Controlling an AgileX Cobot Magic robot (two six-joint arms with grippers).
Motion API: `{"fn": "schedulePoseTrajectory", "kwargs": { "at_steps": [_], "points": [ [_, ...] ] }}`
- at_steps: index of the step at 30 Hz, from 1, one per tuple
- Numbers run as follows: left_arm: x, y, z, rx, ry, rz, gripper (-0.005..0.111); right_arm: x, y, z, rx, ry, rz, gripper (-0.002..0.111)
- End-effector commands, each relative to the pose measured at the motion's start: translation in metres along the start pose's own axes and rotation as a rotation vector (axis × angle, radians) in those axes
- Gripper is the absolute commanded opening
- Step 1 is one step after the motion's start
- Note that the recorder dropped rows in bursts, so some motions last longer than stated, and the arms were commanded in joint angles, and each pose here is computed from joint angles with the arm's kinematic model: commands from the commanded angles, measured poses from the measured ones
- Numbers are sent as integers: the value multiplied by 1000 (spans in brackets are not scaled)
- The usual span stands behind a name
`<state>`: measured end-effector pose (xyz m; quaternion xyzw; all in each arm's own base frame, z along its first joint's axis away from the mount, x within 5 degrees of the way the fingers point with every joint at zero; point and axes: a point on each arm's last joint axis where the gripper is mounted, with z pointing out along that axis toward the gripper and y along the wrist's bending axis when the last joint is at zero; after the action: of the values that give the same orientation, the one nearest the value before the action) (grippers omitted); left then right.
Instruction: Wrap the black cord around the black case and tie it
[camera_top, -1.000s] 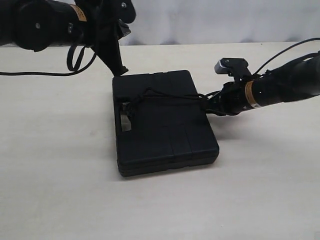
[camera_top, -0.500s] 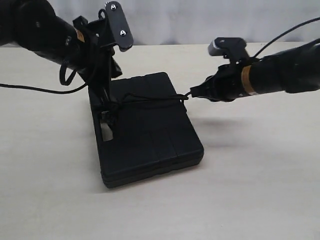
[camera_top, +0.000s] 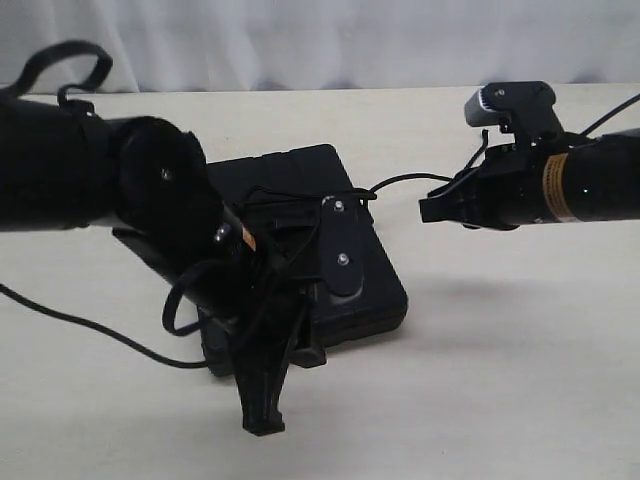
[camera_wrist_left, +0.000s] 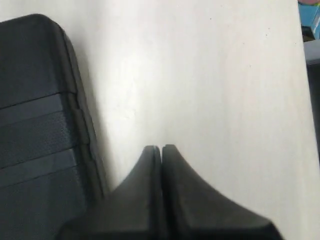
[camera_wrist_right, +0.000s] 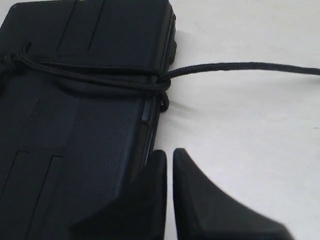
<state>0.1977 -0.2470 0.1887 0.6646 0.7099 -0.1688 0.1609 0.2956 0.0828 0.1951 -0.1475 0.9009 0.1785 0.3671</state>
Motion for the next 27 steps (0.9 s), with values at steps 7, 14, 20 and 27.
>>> {"fn": "schedulePoseTrajectory", "kwargs": {
  "at_steps": [7, 14, 20, 27],
  "points": [
    [28, 6, 43, -158, 23, 17, 0, 4, -3, 2, 14, 14, -15, 4],
    [43, 31, 62, -264, 42, 4, 0, 4, -4, 2, 20, 13, -15, 4],
    [61, 63, 48, -384, 18, -118, 0, 4, -4, 2, 22, 13, -23, 4],
    [65, 64, 47, -373, 23, -151, 0, 5, -7, 4, 54, 16, -20, 4]
  ]
}}
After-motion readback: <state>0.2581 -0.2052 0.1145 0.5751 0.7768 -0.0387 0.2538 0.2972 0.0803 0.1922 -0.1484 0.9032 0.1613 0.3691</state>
